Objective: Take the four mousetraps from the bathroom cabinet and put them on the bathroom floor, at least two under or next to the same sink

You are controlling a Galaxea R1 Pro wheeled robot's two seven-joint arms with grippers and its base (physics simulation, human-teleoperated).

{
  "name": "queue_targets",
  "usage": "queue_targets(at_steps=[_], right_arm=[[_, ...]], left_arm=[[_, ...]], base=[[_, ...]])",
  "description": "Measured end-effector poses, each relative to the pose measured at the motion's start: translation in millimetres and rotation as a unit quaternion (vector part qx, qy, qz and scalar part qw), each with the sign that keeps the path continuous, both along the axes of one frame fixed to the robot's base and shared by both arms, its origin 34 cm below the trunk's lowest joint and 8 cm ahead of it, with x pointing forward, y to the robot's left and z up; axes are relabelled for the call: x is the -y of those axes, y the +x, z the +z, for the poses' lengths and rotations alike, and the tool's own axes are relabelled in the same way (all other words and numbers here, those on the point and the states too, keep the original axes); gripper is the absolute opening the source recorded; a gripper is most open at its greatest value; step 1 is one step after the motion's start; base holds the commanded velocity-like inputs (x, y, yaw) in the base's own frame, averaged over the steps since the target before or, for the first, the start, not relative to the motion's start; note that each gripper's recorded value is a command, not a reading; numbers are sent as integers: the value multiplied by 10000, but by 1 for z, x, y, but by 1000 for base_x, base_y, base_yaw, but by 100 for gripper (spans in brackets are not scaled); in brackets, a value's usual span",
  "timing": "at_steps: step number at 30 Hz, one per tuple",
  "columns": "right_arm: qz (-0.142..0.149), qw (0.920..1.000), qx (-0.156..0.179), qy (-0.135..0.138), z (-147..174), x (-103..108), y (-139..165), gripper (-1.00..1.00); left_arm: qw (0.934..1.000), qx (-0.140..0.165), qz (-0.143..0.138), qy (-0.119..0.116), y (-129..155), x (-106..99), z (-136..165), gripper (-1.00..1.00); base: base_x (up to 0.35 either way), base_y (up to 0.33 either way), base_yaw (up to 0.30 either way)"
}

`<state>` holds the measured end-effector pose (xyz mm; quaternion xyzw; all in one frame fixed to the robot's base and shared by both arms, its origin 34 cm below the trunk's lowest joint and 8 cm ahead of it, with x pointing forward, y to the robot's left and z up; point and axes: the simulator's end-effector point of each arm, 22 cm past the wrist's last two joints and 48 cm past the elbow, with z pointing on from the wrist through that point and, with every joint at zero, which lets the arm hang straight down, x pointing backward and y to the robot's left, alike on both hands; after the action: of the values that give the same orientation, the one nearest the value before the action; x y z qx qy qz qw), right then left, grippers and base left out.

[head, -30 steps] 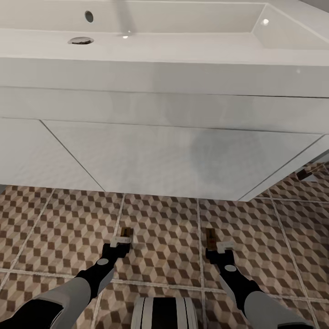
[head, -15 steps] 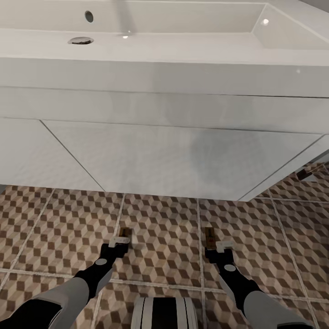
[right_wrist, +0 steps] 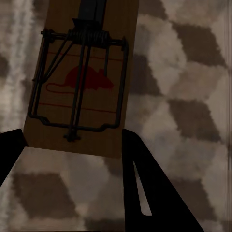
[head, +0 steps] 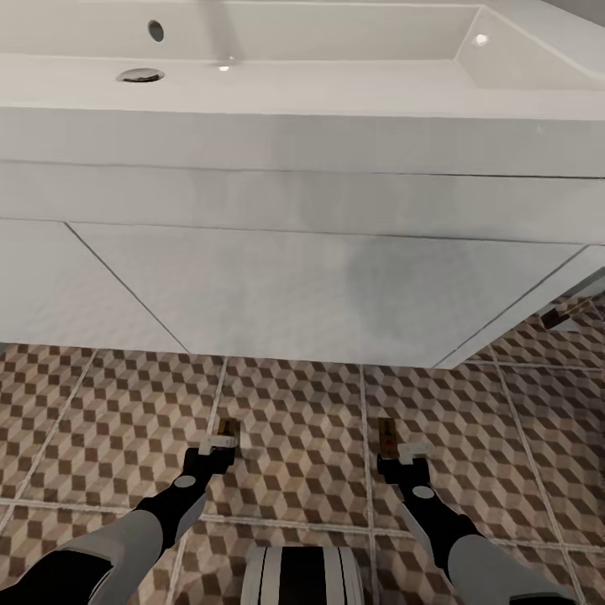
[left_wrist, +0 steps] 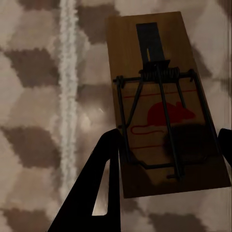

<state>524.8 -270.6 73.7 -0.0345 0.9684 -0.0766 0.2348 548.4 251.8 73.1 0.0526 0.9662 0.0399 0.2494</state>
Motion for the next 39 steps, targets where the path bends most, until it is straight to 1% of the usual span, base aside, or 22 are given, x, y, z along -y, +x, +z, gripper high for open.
queue_targets(at_steps=[9,15,28,33,39], right_arm=[[-22,9999,132,12,5,0,11,-100],[-22,9999,148,15,6,0,13,-100],[-24,9999,110,14,5,0,11,-100],[-46,10000,26,-2,2,3,5,-100],[-54,10000,14,-10,1,5,3,-100]], left_arm=[[10000,17,-4,-1,1,0,0,-100],[10000,25,-4,-2,1,0,1,-100],[10000,47,-13,-5,2,1,1,-100],[10000,49,-9,-5,2,0,1,-100],[10000,63,-2,-2,4,0,2,-100]], base=[[0,0,-59],[0,0,-5],[0,0,0],[0,0,0],[0,0,0]])
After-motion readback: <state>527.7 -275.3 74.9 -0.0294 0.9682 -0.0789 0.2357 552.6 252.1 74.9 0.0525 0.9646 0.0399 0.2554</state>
